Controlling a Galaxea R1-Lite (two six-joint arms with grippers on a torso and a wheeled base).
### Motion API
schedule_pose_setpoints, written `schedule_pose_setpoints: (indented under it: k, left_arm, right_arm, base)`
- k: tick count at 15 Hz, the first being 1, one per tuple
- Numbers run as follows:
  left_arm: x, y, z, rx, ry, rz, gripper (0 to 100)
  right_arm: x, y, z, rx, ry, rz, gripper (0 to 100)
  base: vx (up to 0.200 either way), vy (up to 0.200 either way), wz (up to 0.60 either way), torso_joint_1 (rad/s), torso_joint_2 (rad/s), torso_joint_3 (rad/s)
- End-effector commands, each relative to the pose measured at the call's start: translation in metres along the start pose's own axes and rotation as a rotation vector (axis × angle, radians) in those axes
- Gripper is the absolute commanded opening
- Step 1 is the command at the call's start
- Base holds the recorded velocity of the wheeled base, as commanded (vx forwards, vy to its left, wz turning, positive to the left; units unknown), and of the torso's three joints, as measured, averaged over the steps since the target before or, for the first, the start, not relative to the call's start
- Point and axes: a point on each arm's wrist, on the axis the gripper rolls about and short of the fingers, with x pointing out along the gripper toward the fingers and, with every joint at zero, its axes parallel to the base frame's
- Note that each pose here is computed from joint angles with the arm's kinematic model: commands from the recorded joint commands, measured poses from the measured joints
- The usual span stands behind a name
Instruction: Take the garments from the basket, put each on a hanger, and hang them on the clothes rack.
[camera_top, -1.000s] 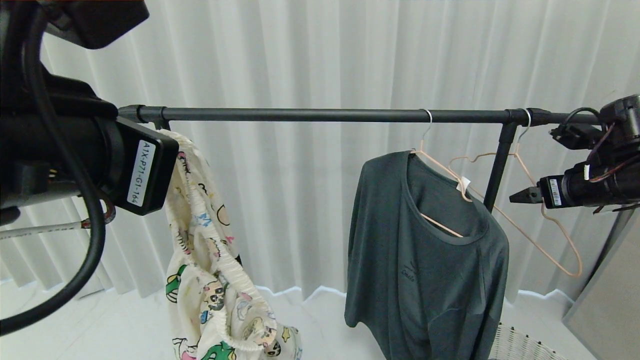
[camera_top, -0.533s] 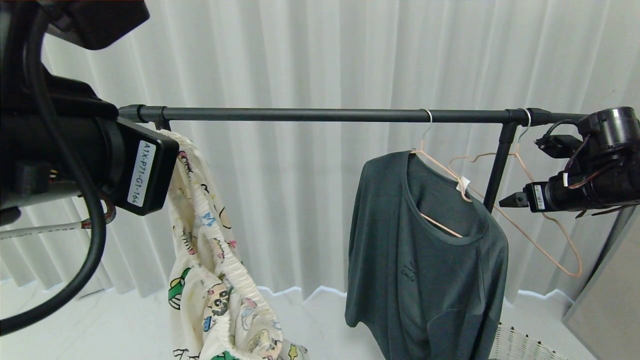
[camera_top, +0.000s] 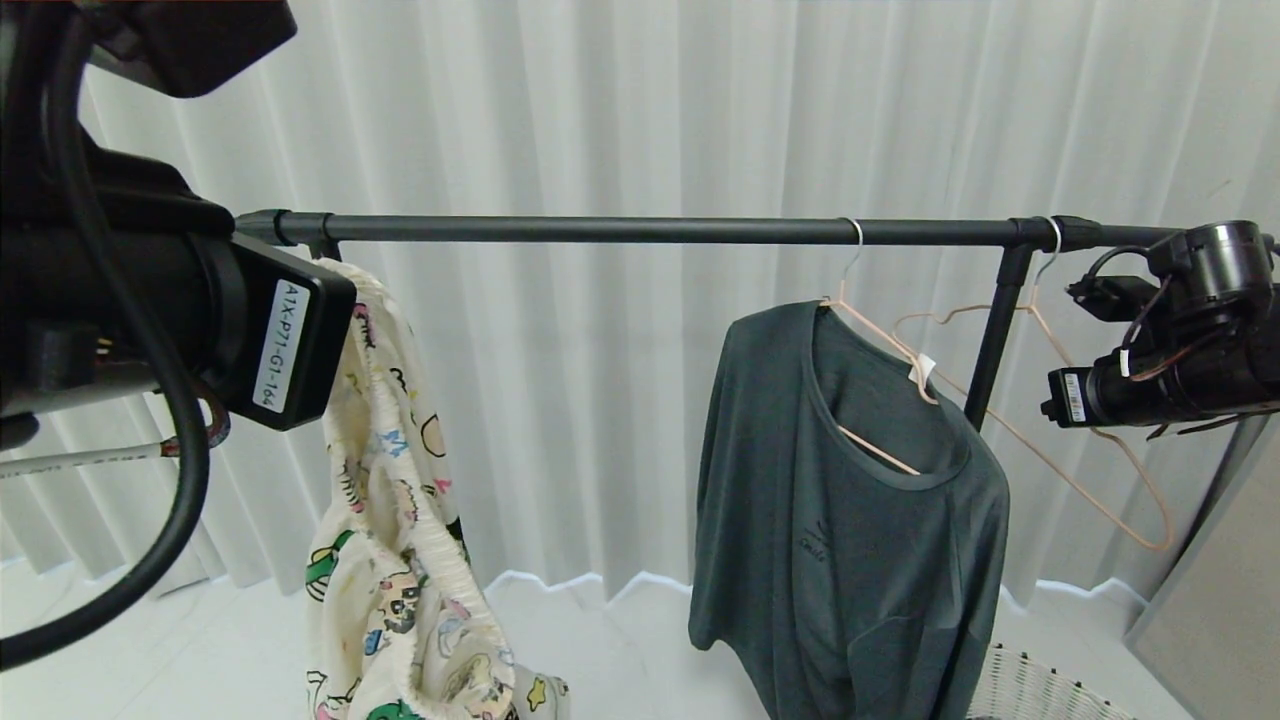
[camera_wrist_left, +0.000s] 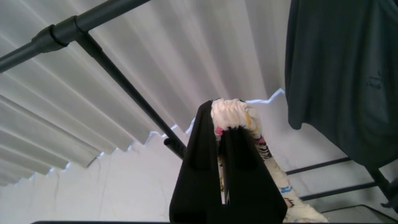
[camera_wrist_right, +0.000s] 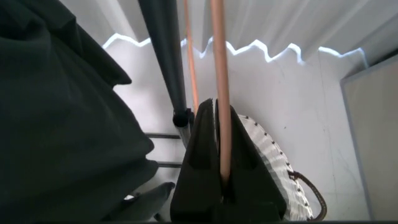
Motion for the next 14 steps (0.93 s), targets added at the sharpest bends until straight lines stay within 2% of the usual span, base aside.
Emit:
schedule_pose_setpoints:
  k: [1, 8, 14]
  left_arm:
    - [0.0, 0.0, 0.0, 0.0, 0.0, 0.0, 0]
    - [0.0, 0.0, -0.001, -0.001, 0.001, 0.0, 0]
    - [-0.002, 0.002, -0.002, -0.003, -0.003, 0.0, 0]
  right_arm:
    - [-0.003, 0.001, 0.001, -0.001, -0.008, 0.003, 0]
    - [-0.042, 0.004, 0.009, 0.026, -0.129, 0.012, 0]
    - [-0.061, 0.01, 0.008, 0.007, -0.206, 0.029, 0]
  base:
    - [0.0, 0.0, 0.0, 0.0, 0.0, 0.0]
    - [0.0, 0.0, 0.0, 0.0, 0.0, 0.0]
    - [0.0, 0.0, 0.0, 0.0, 0.0, 0.0]
